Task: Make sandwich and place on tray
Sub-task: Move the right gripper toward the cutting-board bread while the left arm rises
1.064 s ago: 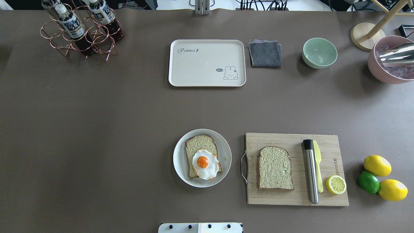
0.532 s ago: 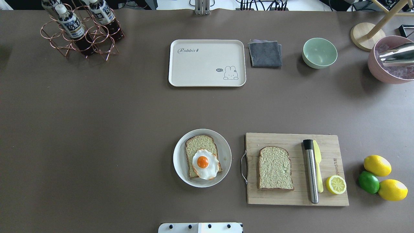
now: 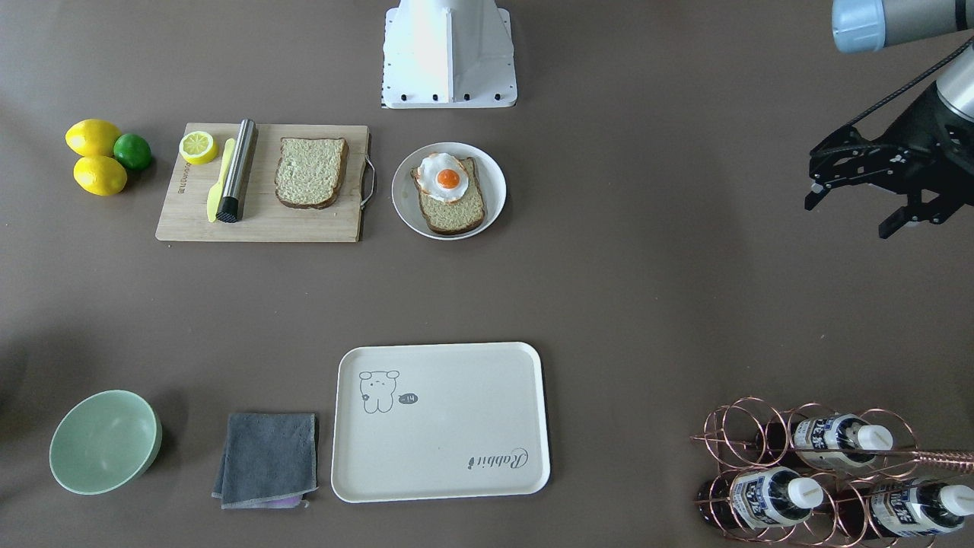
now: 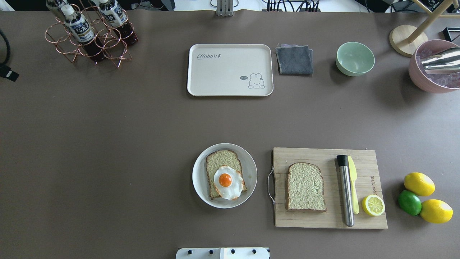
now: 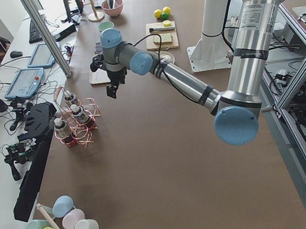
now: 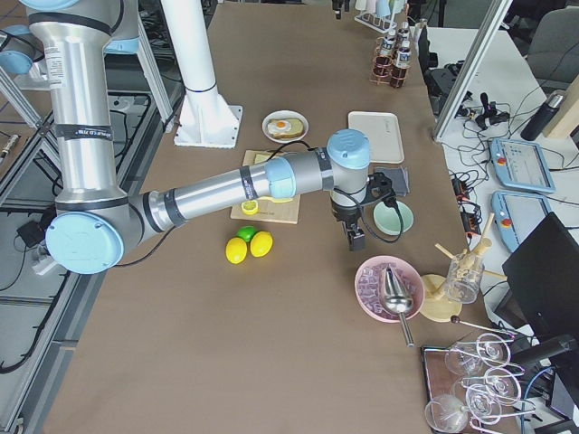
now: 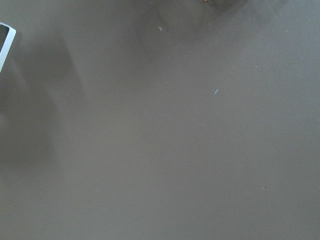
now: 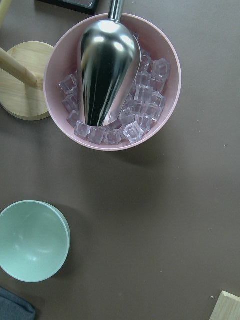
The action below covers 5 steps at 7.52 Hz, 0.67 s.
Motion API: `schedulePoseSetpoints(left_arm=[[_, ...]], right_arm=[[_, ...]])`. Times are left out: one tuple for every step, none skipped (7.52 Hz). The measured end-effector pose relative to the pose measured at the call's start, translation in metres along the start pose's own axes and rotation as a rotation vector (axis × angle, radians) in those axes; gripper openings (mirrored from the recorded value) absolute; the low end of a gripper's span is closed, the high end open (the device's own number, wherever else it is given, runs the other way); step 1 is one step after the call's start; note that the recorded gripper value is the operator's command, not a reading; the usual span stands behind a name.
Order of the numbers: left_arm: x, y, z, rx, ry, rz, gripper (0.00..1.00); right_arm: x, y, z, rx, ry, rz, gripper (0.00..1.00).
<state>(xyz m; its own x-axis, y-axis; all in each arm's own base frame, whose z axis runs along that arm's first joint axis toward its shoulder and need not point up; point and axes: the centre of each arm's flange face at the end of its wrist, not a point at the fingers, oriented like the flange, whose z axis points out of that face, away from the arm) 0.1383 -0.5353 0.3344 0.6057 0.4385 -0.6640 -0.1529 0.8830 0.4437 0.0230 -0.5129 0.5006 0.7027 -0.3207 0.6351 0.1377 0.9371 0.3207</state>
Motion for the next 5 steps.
schedulePoseSetpoints(left_arm=[[0.05,-0.027,-0.002,0.037,0.038,0.033,0.98],[0.087,-0.042,-0.003,0.065,0.055,0.023,0.98],[0.114,-0.05,0.002,0.077,0.063,0.008,0.98],[0.124,-0.055,0.012,0.082,0.037,-0.036,0.98],[0.134,-0.057,0.031,0.075,0.017,-0.152,0.98]], right_arm=[[-0.004,-0.005,0.002,0.005,0.011,0.008,1.0],[-0.012,-0.01,0.002,0.01,0.006,0.09,1.0],[-0.029,-0.017,0.003,0.017,-0.008,0.182,1.0],[-0.045,-0.023,0.006,0.03,-0.031,0.193,1.0],[-0.059,-0.027,0.012,0.031,-0.063,0.181,1.0]])
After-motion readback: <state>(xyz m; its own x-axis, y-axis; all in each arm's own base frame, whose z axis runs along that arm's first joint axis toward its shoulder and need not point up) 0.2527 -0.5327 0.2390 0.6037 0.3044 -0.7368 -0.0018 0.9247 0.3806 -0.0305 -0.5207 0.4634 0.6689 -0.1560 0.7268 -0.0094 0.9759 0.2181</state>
